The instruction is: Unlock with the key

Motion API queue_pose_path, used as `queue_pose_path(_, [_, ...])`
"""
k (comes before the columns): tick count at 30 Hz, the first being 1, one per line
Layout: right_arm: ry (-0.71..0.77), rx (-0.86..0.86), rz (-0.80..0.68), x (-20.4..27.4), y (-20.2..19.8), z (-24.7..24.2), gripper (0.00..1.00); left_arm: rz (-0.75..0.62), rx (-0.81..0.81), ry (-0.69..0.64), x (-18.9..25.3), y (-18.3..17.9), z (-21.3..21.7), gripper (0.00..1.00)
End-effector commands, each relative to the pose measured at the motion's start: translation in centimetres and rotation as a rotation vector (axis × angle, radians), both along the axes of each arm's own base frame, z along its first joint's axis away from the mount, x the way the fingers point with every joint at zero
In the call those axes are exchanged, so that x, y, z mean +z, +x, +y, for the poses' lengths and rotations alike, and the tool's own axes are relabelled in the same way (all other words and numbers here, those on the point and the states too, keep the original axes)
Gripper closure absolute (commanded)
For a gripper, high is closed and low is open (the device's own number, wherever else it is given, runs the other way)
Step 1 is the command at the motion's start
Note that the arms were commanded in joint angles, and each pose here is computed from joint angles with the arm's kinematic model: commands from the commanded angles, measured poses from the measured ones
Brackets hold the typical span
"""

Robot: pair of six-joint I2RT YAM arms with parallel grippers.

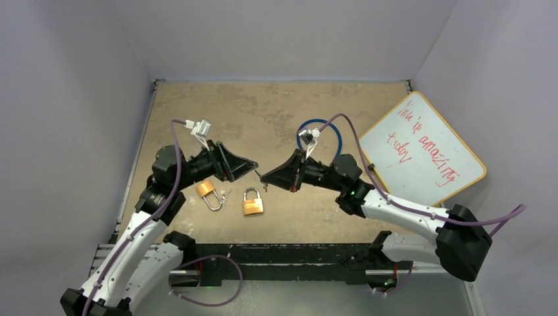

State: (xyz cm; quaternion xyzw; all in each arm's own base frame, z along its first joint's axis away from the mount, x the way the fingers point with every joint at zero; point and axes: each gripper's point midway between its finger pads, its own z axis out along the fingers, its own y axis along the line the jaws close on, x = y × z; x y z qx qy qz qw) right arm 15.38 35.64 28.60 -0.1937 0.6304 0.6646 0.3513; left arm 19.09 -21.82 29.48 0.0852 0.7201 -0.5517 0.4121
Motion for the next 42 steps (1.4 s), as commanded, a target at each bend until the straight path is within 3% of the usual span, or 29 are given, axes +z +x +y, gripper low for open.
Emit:
queue_pose_path(1, [0.065, -0.061, 0.0, 1.2, 0.4, -0.9, 1.0, 0.066, 0.298, 0.113, -1.5, 2.9, 3.5, 0.23])
queue_pose_path(8, [-0.018, -0.166, 0.126, -3.0, 1.3, -2.2, 1.0, 0.306, 0.419, 0.356, -9.9, 3.3, 6.2, 0.21])
queue_pose_path(12, [-0.099, -0.227, 0.251, -7.4, 1.4, -3.3, 1.0, 0.453, 0.429, 0.401, -14.6, 3.0, 6.1, 0.2])
queue_pose_path(16, [-0.152, -0.268, 0.364, -11.3, 1.0, -4.4, 1.0, 0.496, 0.468, 0.445, -17.2, 3.2, 6.2, 0.13])
queue_pose_path(21, [-0.191, -0.257, 0.403, -14.0, 0.0, -5.0, 1.0, 0.545, 0.455, 0.591, -20.8, 2.7, 5.0, 0.1])
queue_pose_path(25, [-0.212, -0.255, 0.371, -14.5, 0.0, -5.2, 1.0, 0.508, 0.472, 0.662, -21.2, 3.5, 3.5, 0.12])
queue_pose_path(35, [-0.295, -0.299, 0.369, -16.6, 0.4, -5.9, 1.0, 0.476, 0.486, 0.589, -20.2, 6.5, 0.3, 0.3])
queue_pose_path(42, [-0.326, -0.314, 0.387, -17.4, 0.5, -6.0, 1.0, 0.623, 0.607, 0.669, -22.1, 6.8, 0.9, 0.36])
